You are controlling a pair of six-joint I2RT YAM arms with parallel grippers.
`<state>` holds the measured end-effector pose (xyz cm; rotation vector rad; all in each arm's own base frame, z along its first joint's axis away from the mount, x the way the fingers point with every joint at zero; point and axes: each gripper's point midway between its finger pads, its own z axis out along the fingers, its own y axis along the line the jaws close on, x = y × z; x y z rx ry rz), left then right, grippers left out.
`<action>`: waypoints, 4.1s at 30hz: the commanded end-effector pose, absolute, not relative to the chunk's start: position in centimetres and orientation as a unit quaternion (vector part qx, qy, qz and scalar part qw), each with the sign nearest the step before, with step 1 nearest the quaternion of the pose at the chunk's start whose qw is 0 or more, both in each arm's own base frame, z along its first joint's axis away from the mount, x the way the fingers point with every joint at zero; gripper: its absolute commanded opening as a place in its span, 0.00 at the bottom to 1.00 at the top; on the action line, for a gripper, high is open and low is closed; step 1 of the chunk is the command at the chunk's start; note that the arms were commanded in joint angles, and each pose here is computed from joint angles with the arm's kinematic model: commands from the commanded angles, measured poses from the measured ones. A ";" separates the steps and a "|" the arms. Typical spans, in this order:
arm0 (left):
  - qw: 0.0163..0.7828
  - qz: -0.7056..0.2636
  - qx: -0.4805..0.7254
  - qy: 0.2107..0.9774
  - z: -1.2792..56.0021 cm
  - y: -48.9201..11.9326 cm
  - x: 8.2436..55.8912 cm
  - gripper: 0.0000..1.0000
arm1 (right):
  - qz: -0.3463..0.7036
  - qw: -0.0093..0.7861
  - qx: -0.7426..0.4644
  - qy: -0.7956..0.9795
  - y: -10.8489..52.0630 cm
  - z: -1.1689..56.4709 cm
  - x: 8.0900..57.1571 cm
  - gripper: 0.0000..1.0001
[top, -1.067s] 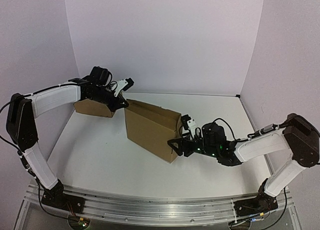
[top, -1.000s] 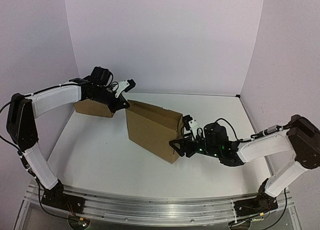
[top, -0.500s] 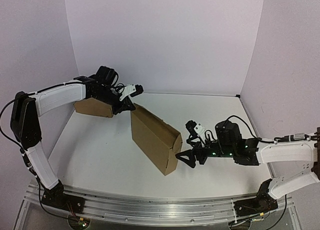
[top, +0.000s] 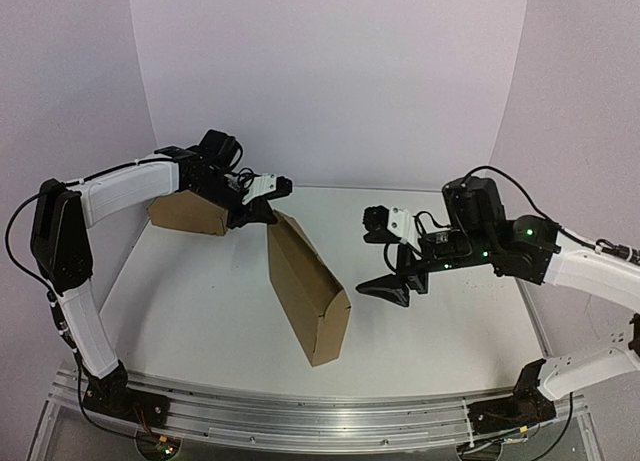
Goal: Fold the paper box
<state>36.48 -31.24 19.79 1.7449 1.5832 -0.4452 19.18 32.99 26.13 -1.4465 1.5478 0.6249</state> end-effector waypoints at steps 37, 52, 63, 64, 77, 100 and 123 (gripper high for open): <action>0.254 -0.184 0.762 0.567 13.8 -32.6 33.0 0.00 | 0.067 0.152 -0.890 0.424 40.3 21.8 12.9 0.30; 0.254 -0.176 0.765 0.565 13.5 -32.3 33.1 0.00 | 0.055 0.082 -0.905 0.414 38.6 20.1 11.2 0.19; 0.253 -0.175 0.767 0.563 13.5 -32.2 32.9 0.00 | 0.011 0.108 -0.882 0.458 39.0 20.8 12.7 0.00; 0.253 -0.175 0.768 0.562 13.5 -32.3 32.8 0.00 | 0.007 0.120 -0.874 0.471 39.4 21.2 13.1 0.00; 0.254 -0.164 0.774 0.556 13.1 -31.9 32.3 0.00 | 0.062 0.262 -0.767 0.583 40.9 25.1 15.4 0.00; 0.252 -0.163 0.778 0.552 12.9 -31.6 31.9 0.00 | 0.167 0.285 -0.726 0.602 40.6 24.7 14.1 0.00; 0.225 -0.188 0.728 0.619 12.8 -31.6 31.1 0.00 | 0.143 0.265 -0.779 0.550 43.9 22.3 13.6 0.00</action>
